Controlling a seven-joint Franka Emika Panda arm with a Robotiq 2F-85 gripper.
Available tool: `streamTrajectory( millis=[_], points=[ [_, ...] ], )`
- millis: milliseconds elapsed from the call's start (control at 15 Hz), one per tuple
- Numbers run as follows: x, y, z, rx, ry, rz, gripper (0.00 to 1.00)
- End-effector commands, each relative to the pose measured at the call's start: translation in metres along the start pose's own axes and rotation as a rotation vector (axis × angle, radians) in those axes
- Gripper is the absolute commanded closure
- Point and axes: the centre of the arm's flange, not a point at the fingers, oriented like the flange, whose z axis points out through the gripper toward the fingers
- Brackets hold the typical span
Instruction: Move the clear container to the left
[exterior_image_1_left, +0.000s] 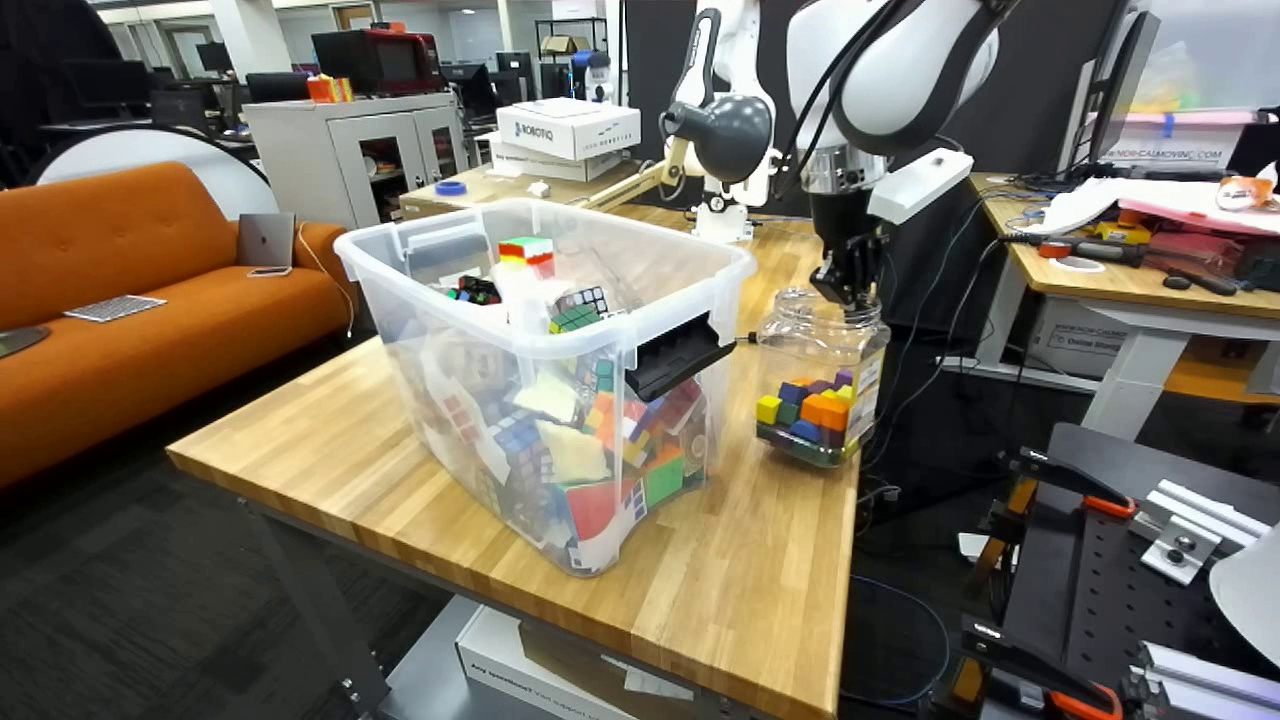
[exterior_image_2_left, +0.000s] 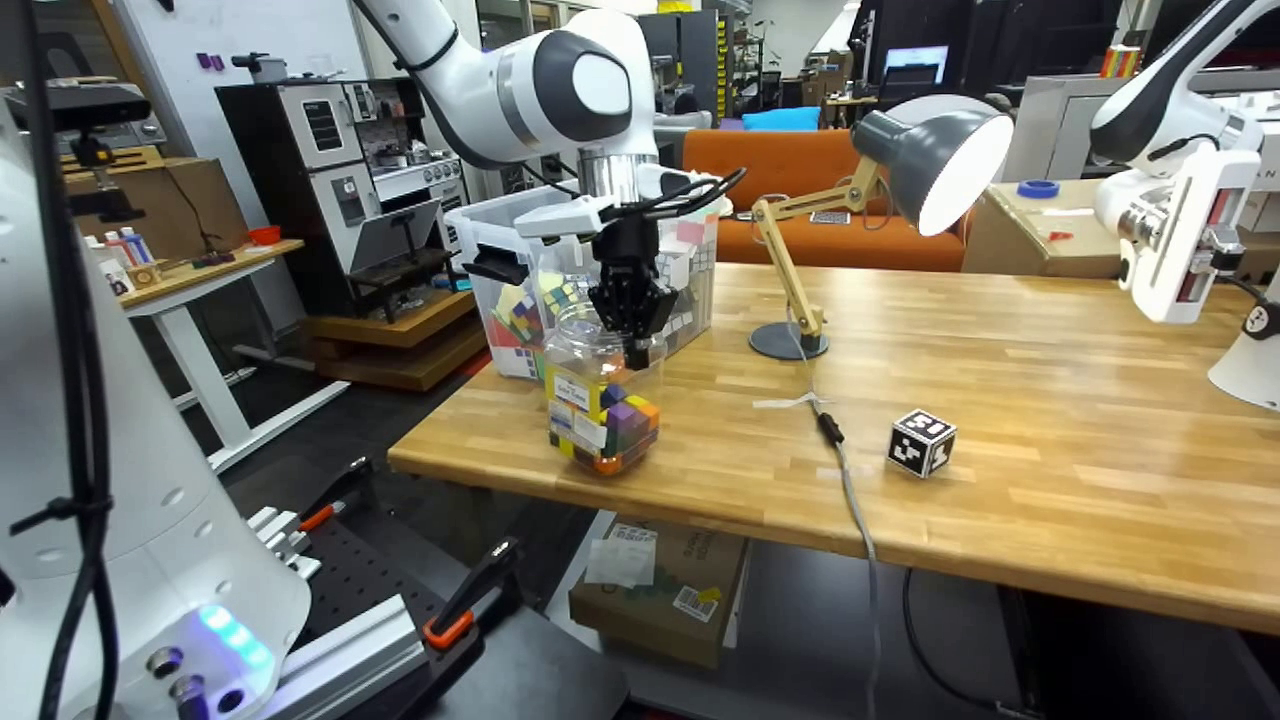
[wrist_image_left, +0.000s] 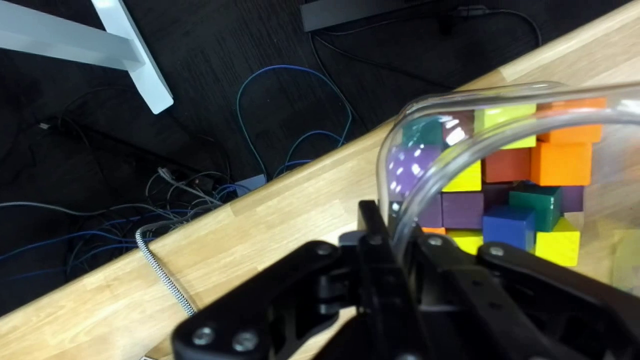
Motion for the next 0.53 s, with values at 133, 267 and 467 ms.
streamTrajectory(
  millis=[133, 267, 467],
  points=[
    [0.0037, -0.0147, 0.0044, -0.002, -0.026, -0.033, 0.98],
    [0.0033, -0.0164, 0.0071, -0.003, -0.034, -0.034, 0.98],
    [0.0031, -0.0154, 0.0073, 0.014, -0.051, -0.019, 0.69]
  ],
)
